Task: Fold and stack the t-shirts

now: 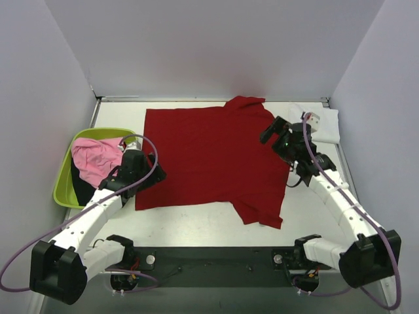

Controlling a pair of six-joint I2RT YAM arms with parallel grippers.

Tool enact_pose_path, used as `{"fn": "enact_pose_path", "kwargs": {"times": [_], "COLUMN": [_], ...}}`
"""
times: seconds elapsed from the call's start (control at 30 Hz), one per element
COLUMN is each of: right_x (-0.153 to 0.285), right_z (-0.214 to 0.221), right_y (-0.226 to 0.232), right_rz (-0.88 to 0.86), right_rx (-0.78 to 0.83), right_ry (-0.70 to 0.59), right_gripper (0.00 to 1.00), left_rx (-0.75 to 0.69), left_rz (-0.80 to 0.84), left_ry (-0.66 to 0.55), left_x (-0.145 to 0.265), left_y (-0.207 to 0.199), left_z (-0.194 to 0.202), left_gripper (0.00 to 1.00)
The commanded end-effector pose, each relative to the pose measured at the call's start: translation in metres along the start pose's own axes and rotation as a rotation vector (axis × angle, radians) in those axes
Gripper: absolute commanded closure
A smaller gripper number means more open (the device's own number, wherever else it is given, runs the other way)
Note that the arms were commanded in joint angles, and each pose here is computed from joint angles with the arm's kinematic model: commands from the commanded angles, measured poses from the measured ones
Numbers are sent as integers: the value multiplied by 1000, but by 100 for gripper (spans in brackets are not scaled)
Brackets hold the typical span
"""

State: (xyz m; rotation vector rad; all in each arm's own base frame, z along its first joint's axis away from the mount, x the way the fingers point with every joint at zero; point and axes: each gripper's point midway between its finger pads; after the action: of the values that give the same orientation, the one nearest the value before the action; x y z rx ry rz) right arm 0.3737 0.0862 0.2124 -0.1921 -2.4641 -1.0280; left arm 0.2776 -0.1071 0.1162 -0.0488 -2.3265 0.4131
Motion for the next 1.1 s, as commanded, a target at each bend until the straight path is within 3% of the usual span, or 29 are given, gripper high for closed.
{"fn": "enact_pose_path", "kwargs": {"times": [0.0,0.2,0.47,0.73,0.9,0.93,1.07], "right_x": [32,71,87,90,94,95,100], "right_z": [28,67,105,115,116,118,120], "right_y": [-21,-19,-17,-15,-13,-13,-11], "right_rz": [39,-20,-54,-89,-112,-119,-157], "right_rx": [88,175,255,269,267,263,248], "right_ry": [35,108,169,197,202,214,224], "right_gripper": [0,0,0,0,0,0,0], "left_rx": [-5,13,159,297,325,330,343], "left_rz": [-114,-165,-214,-328,-413,-442,-497], "left_ry": [35,100,116,197,217,222,216], "left_x": [5,17,82,118,128,129,129], "left_y": [21,29,39,66,78,82,91], "left_z": [8,19,28,70,76,77,74], "left_gripper": [20,20,20,20,18,7,5]}}
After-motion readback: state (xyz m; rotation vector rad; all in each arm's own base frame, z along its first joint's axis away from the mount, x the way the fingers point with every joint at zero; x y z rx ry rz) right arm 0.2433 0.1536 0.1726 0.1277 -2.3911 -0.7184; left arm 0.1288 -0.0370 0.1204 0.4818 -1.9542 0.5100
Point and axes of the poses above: each gripper's point midway between its finger pads, its own x axis back along the fingers, its own y axis along the line the jaws close on, z = x × y, and after that the axes turned 12 degrees about -x, right-handed
